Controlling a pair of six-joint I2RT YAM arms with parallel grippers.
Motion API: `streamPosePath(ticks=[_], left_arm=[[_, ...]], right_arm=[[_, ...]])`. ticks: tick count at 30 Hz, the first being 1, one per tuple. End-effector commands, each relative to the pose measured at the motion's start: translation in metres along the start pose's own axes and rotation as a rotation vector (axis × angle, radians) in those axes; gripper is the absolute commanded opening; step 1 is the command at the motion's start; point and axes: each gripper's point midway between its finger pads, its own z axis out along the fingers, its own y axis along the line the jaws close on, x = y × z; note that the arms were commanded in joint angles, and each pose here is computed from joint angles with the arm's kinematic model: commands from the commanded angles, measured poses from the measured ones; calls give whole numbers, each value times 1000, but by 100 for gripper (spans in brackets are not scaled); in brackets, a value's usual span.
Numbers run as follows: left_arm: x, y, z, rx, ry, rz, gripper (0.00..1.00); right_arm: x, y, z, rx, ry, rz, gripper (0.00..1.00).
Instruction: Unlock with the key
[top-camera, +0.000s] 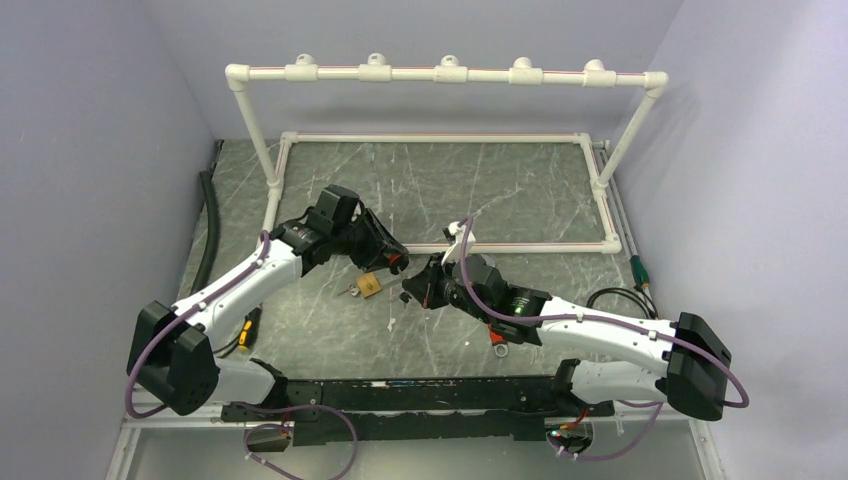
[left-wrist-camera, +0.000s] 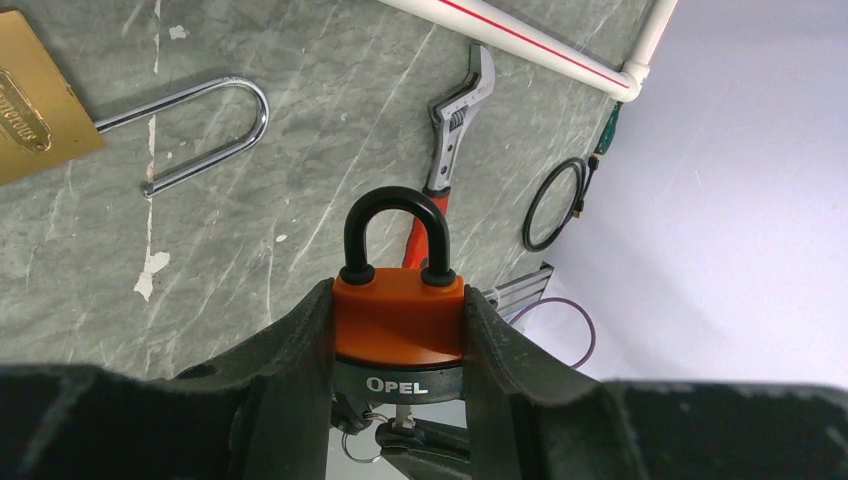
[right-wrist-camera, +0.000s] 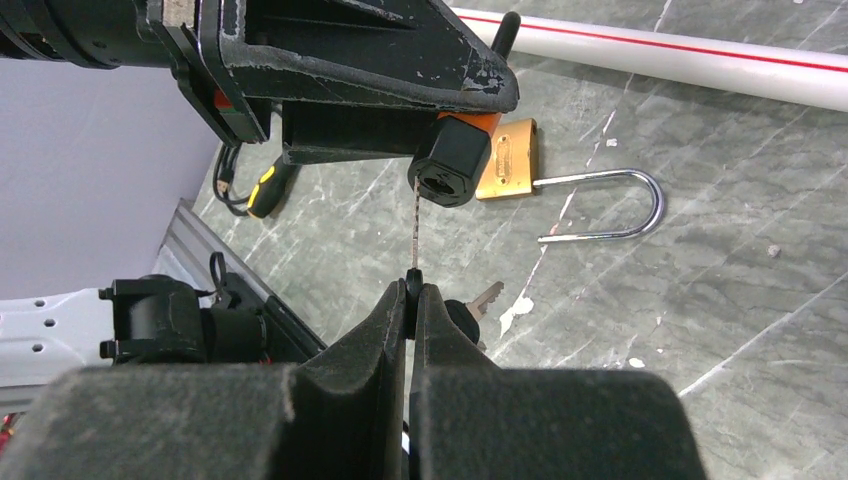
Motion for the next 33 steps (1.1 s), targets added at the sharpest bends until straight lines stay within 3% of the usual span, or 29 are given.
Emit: streamPosePath(ticks=[1,33], left_arm=[[-4,-23,-15,94,-25,1,0],[-7,-24,-16,121,-29,-16,0]], right_arm=[[-17,12,1,-20,-55,17,0],[-14,12,9,-17,-48,23,0]])
